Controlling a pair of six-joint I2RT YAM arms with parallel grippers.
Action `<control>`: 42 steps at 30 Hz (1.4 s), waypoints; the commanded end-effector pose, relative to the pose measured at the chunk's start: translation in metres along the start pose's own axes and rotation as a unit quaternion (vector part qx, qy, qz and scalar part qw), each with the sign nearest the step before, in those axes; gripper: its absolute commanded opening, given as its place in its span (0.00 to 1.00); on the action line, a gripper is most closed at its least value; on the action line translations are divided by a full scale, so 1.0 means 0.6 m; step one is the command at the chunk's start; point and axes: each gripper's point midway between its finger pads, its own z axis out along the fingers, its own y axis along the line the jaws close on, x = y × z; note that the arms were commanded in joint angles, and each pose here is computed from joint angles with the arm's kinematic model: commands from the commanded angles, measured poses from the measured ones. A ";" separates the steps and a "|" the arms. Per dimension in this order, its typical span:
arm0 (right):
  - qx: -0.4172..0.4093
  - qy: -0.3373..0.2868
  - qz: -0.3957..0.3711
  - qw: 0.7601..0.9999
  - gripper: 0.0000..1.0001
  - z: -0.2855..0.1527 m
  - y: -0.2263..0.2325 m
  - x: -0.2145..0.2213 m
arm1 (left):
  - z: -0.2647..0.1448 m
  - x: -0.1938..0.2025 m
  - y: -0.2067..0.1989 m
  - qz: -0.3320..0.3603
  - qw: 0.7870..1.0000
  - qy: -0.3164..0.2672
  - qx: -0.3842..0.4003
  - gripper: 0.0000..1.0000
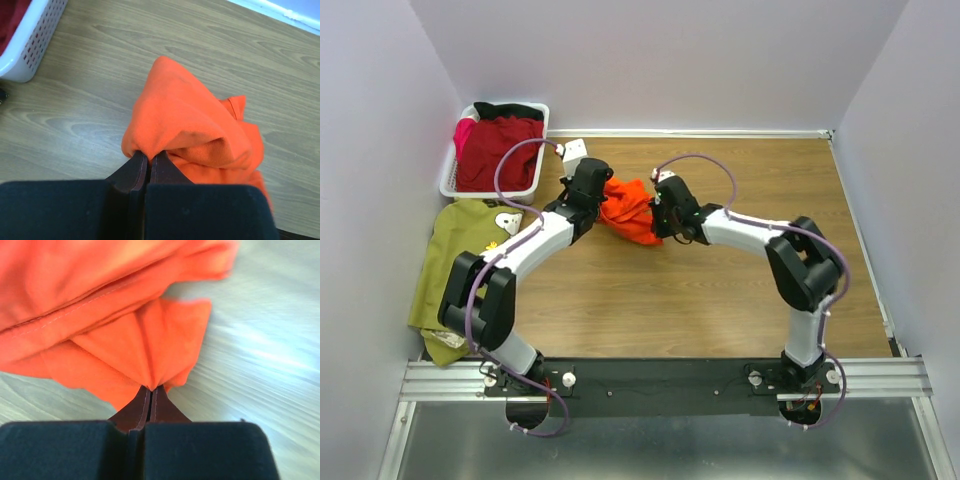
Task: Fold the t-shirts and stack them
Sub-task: Flatten out the tshirt
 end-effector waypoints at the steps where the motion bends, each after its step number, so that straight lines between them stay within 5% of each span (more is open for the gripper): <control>1: 0.102 -0.100 -0.007 0.990 0.01 -0.122 -0.047 -0.106 | -0.050 -0.107 -0.012 -0.040 0.997 -0.065 0.023 0.00; 9: 0.179 -0.247 -0.001 0.952 0.01 -0.313 -0.080 -0.257 | -0.113 -0.174 -0.034 -0.069 0.987 -0.110 0.090 0.03; 14: 0.186 -0.299 -0.001 0.936 0.01 -0.387 -0.078 -0.314 | -0.155 -0.197 -0.055 -0.066 0.976 -0.142 0.153 0.53; 17: 0.196 -0.311 -0.003 0.930 0.01 -0.400 -0.079 -0.334 | -0.173 -0.200 -0.067 -0.048 0.971 -0.151 0.180 0.63; 30: 0.284 -0.309 0.044 0.906 0.01 -0.370 -0.162 -0.361 | -0.156 -0.052 -0.112 0.039 0.972 -0.066 0.221 0.64; 37: 0.291 -0.315 0.057 0.901 0.01 -0.367 -0.186 -0.382 | -0.150 0.104 -0.193 0.148 0.949 0.006 0.280 0.63; 42: 0.288 -0.310 0.059 0.904 0.01 -0.355 -0.199 -0.383 | -0.127 0.203 -0.210 0.166 0.946 0.065 0.270 0.64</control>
